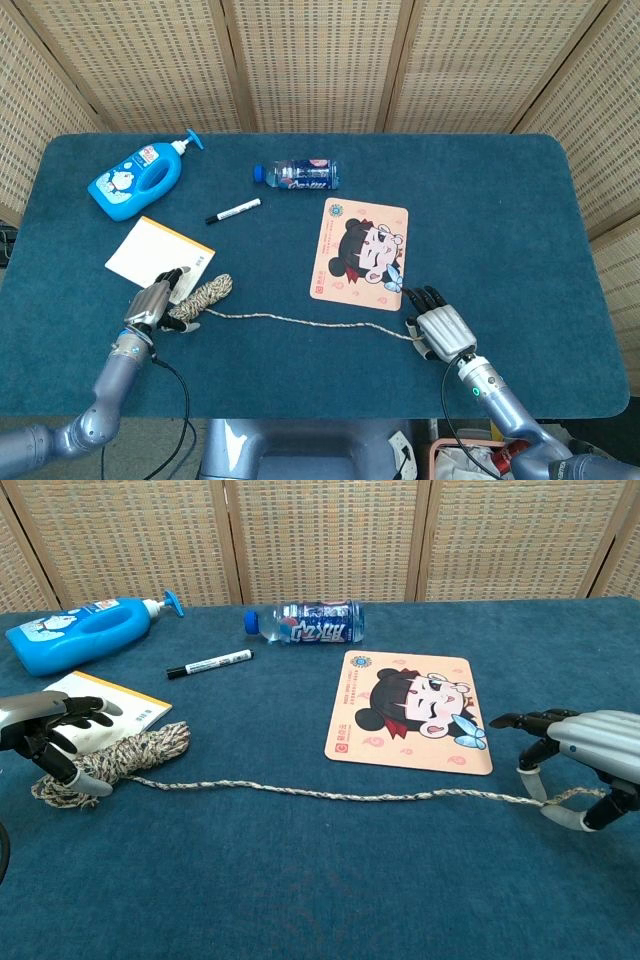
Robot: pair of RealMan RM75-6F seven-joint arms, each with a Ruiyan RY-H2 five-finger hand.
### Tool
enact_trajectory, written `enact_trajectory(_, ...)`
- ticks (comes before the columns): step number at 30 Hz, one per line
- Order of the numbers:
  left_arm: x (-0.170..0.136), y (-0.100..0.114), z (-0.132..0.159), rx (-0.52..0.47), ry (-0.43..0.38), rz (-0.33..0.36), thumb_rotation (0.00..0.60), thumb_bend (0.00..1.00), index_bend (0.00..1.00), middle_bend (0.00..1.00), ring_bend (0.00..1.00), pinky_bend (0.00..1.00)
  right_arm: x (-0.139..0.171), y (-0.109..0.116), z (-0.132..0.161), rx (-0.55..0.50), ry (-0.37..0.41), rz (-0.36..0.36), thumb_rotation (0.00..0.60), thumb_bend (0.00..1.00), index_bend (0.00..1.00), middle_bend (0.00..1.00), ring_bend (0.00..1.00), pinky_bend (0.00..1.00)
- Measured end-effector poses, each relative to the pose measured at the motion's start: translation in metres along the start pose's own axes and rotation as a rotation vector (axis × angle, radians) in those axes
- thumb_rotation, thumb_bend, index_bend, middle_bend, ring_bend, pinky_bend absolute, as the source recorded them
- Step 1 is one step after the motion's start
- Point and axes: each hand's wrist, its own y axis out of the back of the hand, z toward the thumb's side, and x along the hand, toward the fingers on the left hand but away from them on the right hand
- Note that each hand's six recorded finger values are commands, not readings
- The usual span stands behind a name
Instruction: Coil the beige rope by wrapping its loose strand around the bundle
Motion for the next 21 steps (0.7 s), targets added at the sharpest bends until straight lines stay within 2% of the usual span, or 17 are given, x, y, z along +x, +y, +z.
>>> enact_trajectory(3, 0.001, -0.001, 0.001, -0.002, 0.005, -0.005, 0.600, 0.17, 0.16, 0.19, 0.14, 0.26, 0.000, 0.001, 0.000, 0.000, 0.001, -0.002, 0.600, 0.47, 0.70, 0.00, 0.00, 0.00)
enact_trajectory(9, 0.002, 0.000, 0.000, 0.004, 0.013, 0.008, 0.600, 0.28, 0.25, 0.28, 0.24, 0.36, 0.001, 0.003, 0.002, -0.007, 0.003, -0.007, 0.600, 0.48, 0.70, 0.00, 0.00, 0.00)
enact_trajectory(13, 0.003, 0.000, -0.001, 0.019, 0.024, 0.025, 0.600, 0.39, 0.33, 0.37, 0.35, 0.47, 0.001, 0.005, 0.003, -0.008, 0.007, -0.011, 0.600, 0.48, 0.70, 0.00, 0.00, 0.00)
enact_trajectory(17, 0.003, 0.002, 0.000, 0.030, 0.037, 0.059, 0.600, 0.46, 0.39, 0.43, 0.42, 0.56, 0.001, 0.007, 0.005, -0.014, 0.010, -0.017, 0.600, 0.48, 0.70, 0.00, 0.00, 0.00)
enact_trajectory(21, 0.003, 0.007, 0.001, 0.031, 0.041, 0.077, 0.600, 0.50, 0.40, 0.44, 0.43, 0.57, 0.001, 0.010, 0.004, -0.018, 0.009, -0.025, 0.600, 0.48, 0.70, 0.00, 0.00, 0.00)
